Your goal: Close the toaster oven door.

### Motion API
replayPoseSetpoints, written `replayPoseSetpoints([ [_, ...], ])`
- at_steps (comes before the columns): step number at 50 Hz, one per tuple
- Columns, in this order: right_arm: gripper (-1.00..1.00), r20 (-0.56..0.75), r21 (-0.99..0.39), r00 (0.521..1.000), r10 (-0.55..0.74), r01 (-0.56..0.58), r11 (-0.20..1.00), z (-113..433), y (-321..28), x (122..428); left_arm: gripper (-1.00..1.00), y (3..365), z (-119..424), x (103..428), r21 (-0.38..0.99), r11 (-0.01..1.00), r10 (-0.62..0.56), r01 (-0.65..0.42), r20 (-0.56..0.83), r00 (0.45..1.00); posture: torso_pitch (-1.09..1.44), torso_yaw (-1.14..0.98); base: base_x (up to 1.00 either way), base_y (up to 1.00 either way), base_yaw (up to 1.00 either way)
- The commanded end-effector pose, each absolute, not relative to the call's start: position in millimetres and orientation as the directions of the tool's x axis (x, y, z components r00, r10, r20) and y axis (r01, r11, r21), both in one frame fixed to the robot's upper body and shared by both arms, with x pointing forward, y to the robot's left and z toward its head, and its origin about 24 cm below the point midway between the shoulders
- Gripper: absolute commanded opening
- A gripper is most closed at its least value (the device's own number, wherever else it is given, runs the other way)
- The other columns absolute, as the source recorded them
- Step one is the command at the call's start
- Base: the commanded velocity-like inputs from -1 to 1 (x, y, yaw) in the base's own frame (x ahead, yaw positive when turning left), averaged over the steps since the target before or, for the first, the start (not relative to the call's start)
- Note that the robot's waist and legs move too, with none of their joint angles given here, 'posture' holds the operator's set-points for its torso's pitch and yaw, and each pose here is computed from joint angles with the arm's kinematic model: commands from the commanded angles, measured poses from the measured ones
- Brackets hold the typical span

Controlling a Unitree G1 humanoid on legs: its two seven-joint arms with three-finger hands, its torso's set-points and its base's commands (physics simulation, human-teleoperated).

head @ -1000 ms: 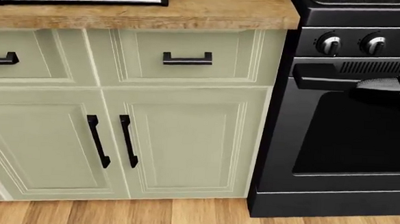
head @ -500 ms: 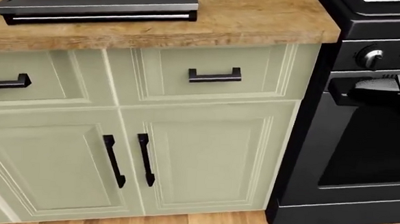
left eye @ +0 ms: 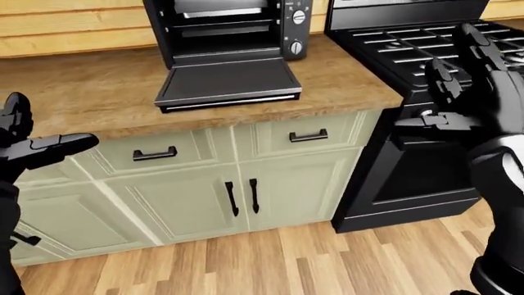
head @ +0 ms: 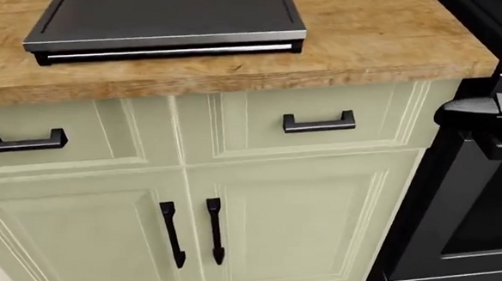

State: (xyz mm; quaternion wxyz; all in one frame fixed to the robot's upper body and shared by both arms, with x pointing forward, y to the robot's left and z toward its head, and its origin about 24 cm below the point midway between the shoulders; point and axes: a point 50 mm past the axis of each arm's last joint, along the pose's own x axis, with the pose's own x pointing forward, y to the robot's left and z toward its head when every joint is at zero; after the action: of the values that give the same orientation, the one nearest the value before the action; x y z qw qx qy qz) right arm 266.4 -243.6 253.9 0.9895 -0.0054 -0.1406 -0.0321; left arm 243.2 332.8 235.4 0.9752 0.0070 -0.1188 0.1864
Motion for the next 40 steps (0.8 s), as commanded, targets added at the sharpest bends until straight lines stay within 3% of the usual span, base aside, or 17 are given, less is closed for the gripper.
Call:
replayPoseSetpoints([
  [1, 1.0, 0.385, -0.016, 0.92, -0.077, 0.09, 0.996, 274.8, -245.7, 257.6, 1.0, 328.6, 256.3, 238.4, -0.015, 0.936, 0.336, -0.352, 0.335, 0.88, 0.0, 0.0, 0.16, 0.3, 0.0],
  [21, 1.0, 0.386, -0.003, 0.918, -0.088, 0.096, 0.995, 275.3, -248.9, 256.9, 1.0, 330.0, 258.9, 237.2, -0.011, 0.934, 0.34, -0.358, 0.342, 0.876, 0.0, 0.0, 0.17, 0.26, 0.0],
  [40, 1.0, 0.385, -0.001, 0.919, -0.085, 0.093, 0.996, 274.6, -248.1, 256.6, 1.0, 331.1, 261.0, 236.2, -0.01, 0.932, 0.343, -0.362, 0.346, 0.873, 0.0, 0.0, 0.17, 0.01, 0.0],
])
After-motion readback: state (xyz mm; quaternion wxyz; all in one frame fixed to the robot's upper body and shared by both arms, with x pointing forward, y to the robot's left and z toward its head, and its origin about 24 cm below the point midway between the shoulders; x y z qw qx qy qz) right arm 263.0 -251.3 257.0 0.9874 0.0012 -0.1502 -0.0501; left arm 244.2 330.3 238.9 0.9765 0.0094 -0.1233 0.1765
